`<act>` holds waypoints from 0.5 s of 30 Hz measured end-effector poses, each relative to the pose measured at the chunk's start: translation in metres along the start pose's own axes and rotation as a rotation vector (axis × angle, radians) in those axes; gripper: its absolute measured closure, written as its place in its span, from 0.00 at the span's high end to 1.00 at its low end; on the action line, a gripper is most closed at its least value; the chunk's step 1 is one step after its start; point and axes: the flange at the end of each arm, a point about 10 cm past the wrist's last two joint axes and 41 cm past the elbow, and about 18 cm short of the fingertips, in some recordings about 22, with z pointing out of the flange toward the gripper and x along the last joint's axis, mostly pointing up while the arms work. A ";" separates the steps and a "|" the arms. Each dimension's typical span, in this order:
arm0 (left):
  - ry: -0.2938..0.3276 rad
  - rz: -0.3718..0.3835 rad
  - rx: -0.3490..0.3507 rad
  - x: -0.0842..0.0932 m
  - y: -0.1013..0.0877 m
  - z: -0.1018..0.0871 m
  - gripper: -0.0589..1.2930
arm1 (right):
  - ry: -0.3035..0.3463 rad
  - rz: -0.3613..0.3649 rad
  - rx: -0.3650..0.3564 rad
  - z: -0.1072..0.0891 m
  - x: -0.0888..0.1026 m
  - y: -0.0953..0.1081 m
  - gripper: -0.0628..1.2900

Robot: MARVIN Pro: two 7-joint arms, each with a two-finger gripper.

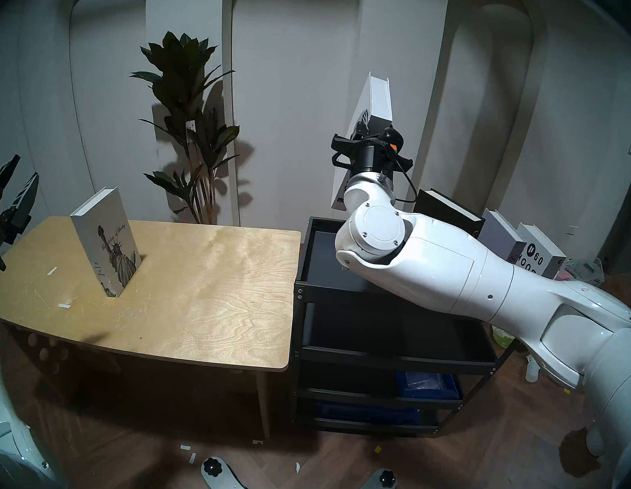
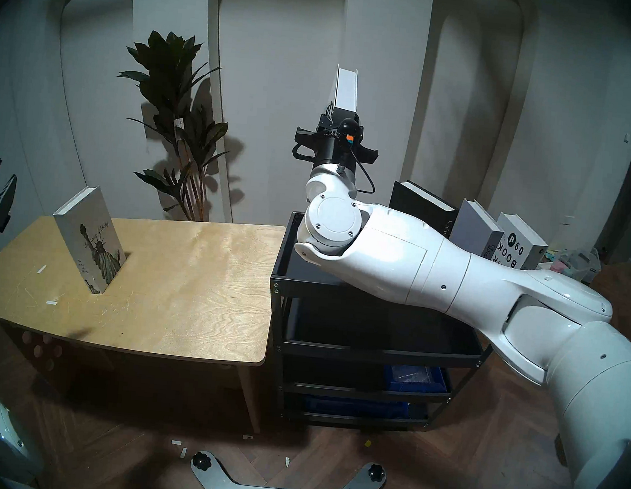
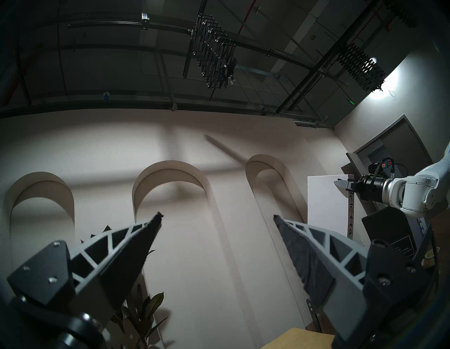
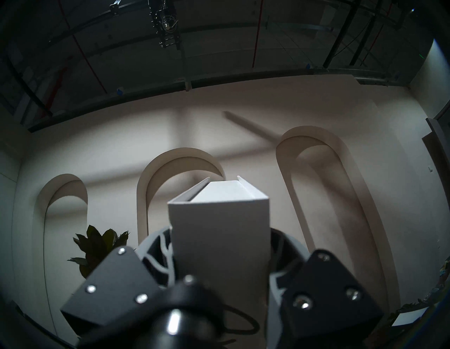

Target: Move the books from the display table onto the shelf, standing them upright with spines facing out and tallest at one end

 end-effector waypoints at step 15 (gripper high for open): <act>0.000 0.001 0.000 0.000 0.000 0.000 0.96 | -0.177 -0.056 0.102 -0.017 0.010 0.032 0.37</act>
